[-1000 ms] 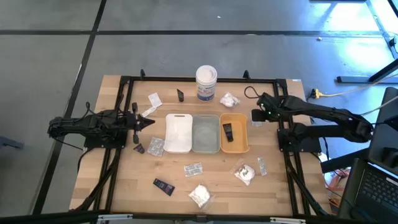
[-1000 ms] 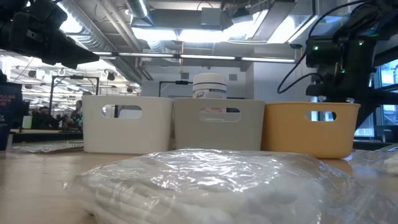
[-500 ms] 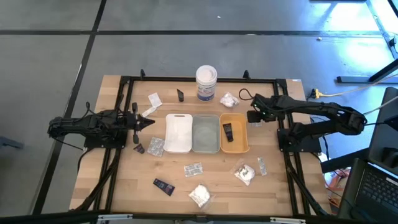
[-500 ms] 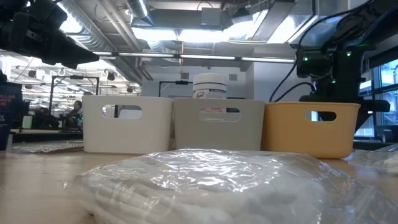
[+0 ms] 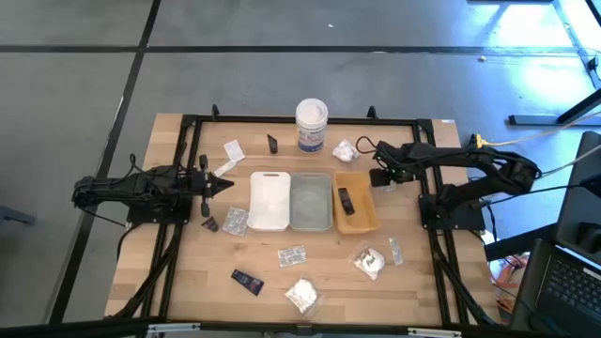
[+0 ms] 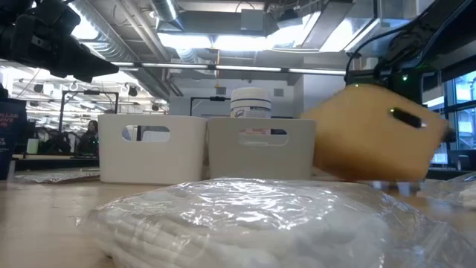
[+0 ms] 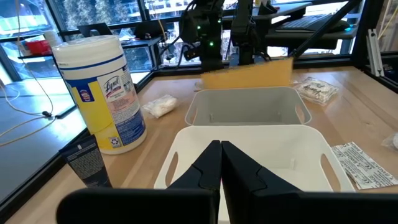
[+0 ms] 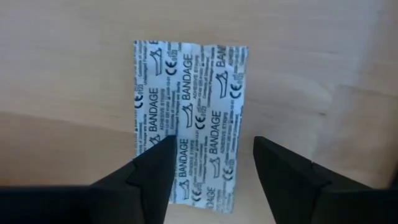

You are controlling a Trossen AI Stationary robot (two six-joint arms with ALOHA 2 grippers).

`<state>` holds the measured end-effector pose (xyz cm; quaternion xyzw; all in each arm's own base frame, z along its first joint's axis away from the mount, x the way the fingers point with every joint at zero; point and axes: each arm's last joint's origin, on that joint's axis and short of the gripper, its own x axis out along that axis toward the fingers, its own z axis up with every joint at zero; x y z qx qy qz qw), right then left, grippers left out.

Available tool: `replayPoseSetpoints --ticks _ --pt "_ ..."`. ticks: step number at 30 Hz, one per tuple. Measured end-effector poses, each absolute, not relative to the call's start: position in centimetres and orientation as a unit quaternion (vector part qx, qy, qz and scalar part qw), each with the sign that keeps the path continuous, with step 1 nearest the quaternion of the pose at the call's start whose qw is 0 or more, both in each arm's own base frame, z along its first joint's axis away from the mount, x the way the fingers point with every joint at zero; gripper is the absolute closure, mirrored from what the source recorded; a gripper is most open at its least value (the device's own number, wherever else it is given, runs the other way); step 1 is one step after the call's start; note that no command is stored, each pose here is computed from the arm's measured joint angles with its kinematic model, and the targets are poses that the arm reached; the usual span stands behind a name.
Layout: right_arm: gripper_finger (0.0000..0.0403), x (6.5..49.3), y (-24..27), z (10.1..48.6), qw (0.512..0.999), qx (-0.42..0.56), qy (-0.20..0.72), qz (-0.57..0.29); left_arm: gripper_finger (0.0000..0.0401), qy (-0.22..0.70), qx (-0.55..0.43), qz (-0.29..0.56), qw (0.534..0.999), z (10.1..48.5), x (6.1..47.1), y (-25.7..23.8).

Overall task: Pick & Place Travel size toiletries
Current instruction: Put the white band-aid into the white bin

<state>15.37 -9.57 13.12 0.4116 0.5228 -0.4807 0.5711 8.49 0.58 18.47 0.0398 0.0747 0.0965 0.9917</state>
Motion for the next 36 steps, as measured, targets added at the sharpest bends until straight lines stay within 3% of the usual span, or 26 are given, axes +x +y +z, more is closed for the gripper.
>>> replayPoseSetpoints --ticks 18,25,33,36 --pt "0.0235 15.13 -9.70 13.19 0.576 0.422 0.529 -0.458 0.0397 0.075 0.040 0.096 0.992 18.47 8.49 0.58" --pt "0.0292 15.10 -9.69 13.18 0.579 0.415 0.535 -0.454 0.0397 0.075 0.040 0.096 0.992 18.47 8.49 0.58" --pt "0.0388 14.94 -9.61 13.17 0.577 0.408 0.546 -0.450 0.0397 0.075 0.040 0.096 0.992 18.47 8.49 0.58" --pt "0.0394 14.63 -9.40 13.33 0.574 0.402 0.559 -0.444 0.0397 0.075 0.040 0.096 0.992 18.47 8.49 0.58"
